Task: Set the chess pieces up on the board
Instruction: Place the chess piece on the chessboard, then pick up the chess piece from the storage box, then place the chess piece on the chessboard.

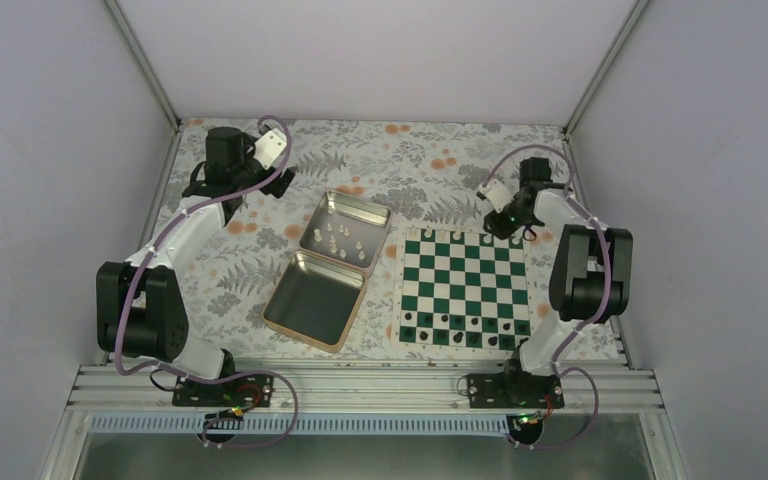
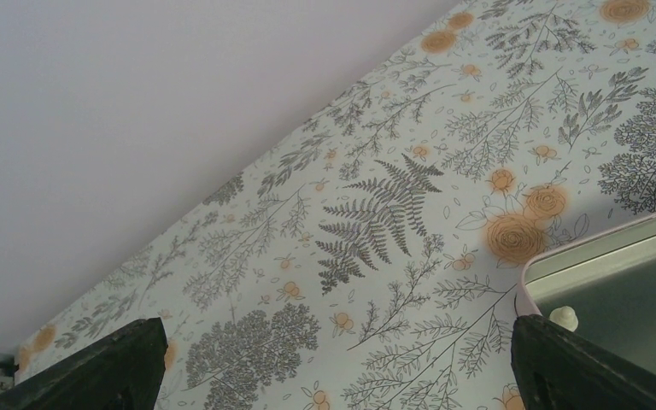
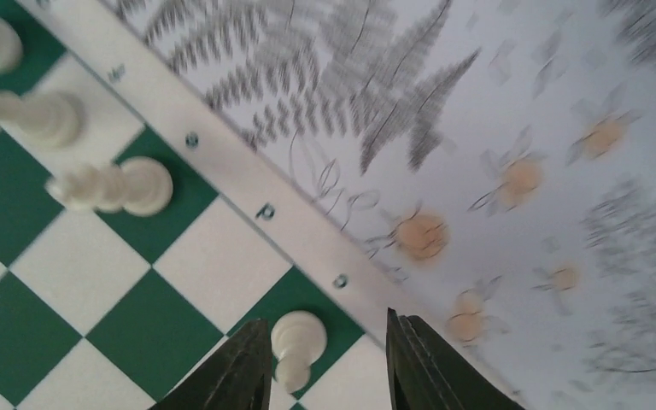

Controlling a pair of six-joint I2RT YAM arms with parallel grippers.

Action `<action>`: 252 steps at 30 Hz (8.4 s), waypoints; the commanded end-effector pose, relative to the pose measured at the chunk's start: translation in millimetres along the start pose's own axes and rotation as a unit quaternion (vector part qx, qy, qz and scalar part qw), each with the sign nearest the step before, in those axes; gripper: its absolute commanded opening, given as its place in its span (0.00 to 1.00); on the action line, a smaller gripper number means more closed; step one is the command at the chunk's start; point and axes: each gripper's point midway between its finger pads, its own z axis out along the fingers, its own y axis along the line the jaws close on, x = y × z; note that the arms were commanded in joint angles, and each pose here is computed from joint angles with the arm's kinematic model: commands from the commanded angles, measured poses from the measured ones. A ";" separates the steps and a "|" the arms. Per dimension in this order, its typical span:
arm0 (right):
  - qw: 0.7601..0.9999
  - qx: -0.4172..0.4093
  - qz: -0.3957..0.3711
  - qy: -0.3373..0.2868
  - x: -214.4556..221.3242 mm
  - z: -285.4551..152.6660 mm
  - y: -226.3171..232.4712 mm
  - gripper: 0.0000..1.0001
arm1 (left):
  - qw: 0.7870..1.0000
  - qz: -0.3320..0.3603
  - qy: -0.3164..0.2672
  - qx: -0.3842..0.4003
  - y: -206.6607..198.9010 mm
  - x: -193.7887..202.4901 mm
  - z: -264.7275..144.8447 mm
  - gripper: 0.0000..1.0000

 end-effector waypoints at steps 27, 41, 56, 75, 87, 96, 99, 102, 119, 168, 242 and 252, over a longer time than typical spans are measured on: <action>0.934 -0.179 -0.305 -0.062 -200.0 12.5 277.3 0.38 | 1.000 0.007 -0.017 -0.001 0.7 -12.5 -5.8 1.00; 0.908 -0.208 -0.354 -0.084 -211.6 30.8 341.7 0.37 | 1.000 0.007 -0.017 0.002 -0.6 -12.8 -5.1 1.00; 0.910 -0.198 -0.361 -0.045 -204.4 55.4 342.5 0.29 | 1.000 0.007 -0.020 0.002 -1.3 -13.6 -5.6 1.00; 0.914 -0.186 -0.361 -0.025 -198.0 71.4 337.2 0.28 | 1.000 0.007 -0.018 0.004 -2.0 -11.3 -4.2 1.00; 0.916 -0.183 -0.357 -0.027 -200.0 79.0 336.3 0.20 | 1.000 0.006 -0.018 0.005 -2.6 -10.7 -3.4 1.00; 0.916 -0.182 -0.357 -0.038 -203.8 65.6 335.6 0.07 | 1.000 0.007 -0.017 0.006 -2.8 -10.2 -2.4 1.00; 0.917 -0.172 -0.356 -0.054 -212.0 46.5 331.6 0.07 | 1.000 0.007 -0.018 0.005 -2.2 -11.2 -2.6 1.00; 0.921 -0.154 -0.351 -0.076 -223.0 19.2 321.1 0.06 | 1.000 0.007 -0.018 0.004 -1.9 -11.1 -2.6 1.00; 0.984 0.036 -0.139 -0.110 -163.4 -89.9 75.2 0.07 | 1.000 0.006 -0.017 0.007 -3.0 -11.1 -2.0 1.00; 1.000 0.016 0.010 0.010 24.7 -7.5 -17.5 0.11 | 1.000 0.016 -0.004 0.021 -17.9 -9.6 10.1 1.00; 0.999 0.022 0.003 0.031 35.5 -13.9 -17.3 0.17 | 1.000 0.020 -0.003 0.024 -21.0 -11.0 10.4 1.00; 1.000 0.026 0.002 0.009 22.6 -28.1 -19.5 0.25 | 1.000 0.021 -0.002 0.021 -20.1 -10.7 10.9 1.00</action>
